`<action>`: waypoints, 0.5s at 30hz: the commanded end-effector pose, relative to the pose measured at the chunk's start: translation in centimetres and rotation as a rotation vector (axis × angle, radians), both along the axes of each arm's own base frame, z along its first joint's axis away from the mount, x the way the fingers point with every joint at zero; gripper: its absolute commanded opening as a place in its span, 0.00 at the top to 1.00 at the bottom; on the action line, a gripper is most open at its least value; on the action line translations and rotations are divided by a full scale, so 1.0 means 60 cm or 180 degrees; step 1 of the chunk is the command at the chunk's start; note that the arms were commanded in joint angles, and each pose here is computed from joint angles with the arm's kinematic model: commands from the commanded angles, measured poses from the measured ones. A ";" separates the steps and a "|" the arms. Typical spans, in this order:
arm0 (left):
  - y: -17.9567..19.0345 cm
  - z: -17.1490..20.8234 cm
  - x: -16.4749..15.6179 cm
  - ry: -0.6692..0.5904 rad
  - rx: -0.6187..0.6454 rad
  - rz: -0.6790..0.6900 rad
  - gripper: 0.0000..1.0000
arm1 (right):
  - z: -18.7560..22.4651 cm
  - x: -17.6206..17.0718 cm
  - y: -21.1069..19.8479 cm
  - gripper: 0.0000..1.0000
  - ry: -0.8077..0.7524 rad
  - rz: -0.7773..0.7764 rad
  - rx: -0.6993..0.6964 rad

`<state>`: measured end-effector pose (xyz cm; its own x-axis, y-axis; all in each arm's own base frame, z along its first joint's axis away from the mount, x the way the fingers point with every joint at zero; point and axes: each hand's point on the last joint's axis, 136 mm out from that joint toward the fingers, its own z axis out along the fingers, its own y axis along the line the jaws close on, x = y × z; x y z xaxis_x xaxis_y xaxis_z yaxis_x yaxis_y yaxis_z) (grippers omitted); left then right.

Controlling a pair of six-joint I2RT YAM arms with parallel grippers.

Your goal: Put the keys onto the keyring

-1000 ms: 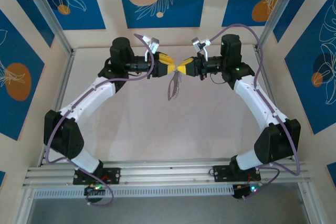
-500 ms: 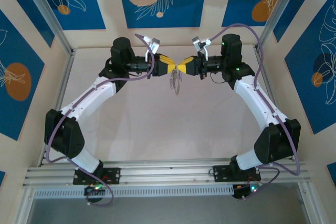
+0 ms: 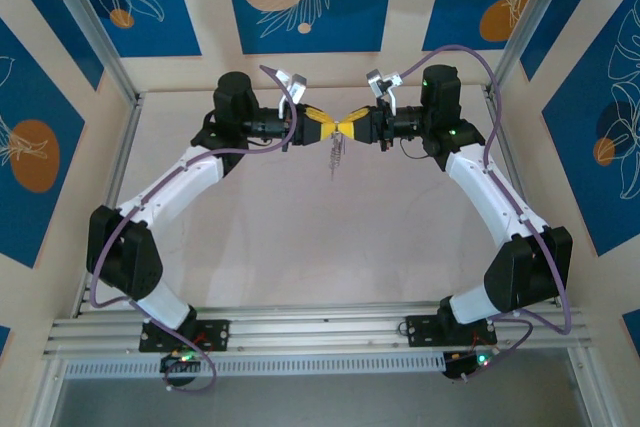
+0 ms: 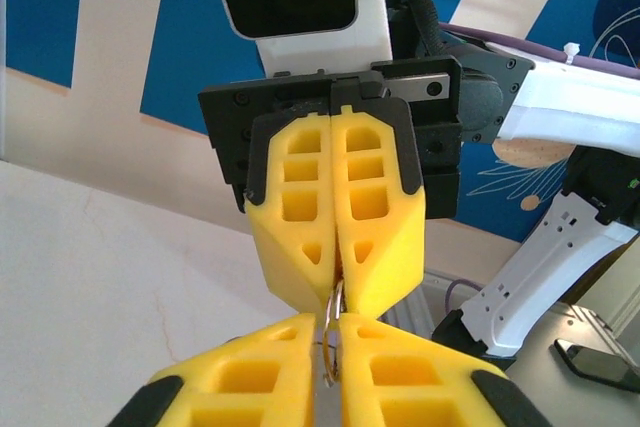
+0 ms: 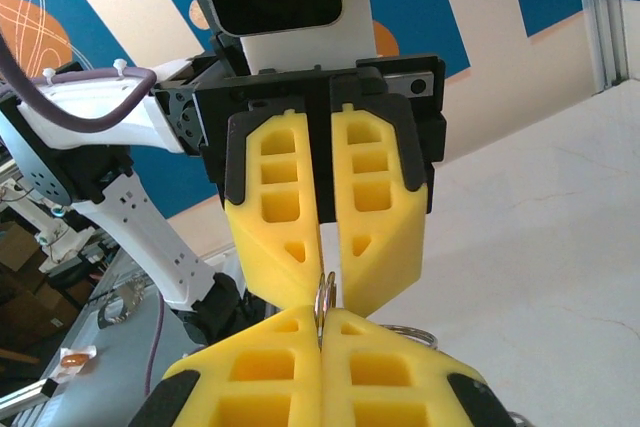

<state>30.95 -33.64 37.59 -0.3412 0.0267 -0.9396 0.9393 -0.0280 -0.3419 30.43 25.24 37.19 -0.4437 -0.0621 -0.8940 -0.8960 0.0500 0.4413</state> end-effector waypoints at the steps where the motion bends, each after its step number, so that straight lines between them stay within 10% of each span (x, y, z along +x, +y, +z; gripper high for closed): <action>1: -0.008 0.010 -0.005 -0.0089 -0.0070 -0.0073 0.97 | 0.002 -0.011 0.005 1.00 0.0026 0.0101 0.0026; 5: -0.010 0.014 -0.005 -0.0113 -0.0136 -0.0050 1.00 | 0.003 -0.011 0.005 1.00 0.0024 0.0076 0.0024; 10: -0.005 0.030 -0.001 -0.0115 -0.0370 0.0065 1.00 | 0.017 0.000 -0.025 0.66 -0.0018 -0.0241 0.0097; 15: -0.001 0.044 0.003 -0.0070 -0.0518 0.0171 1.00 | 0.019 0.007 -0.063 0.61 -0.0059 -0.0728 0.0181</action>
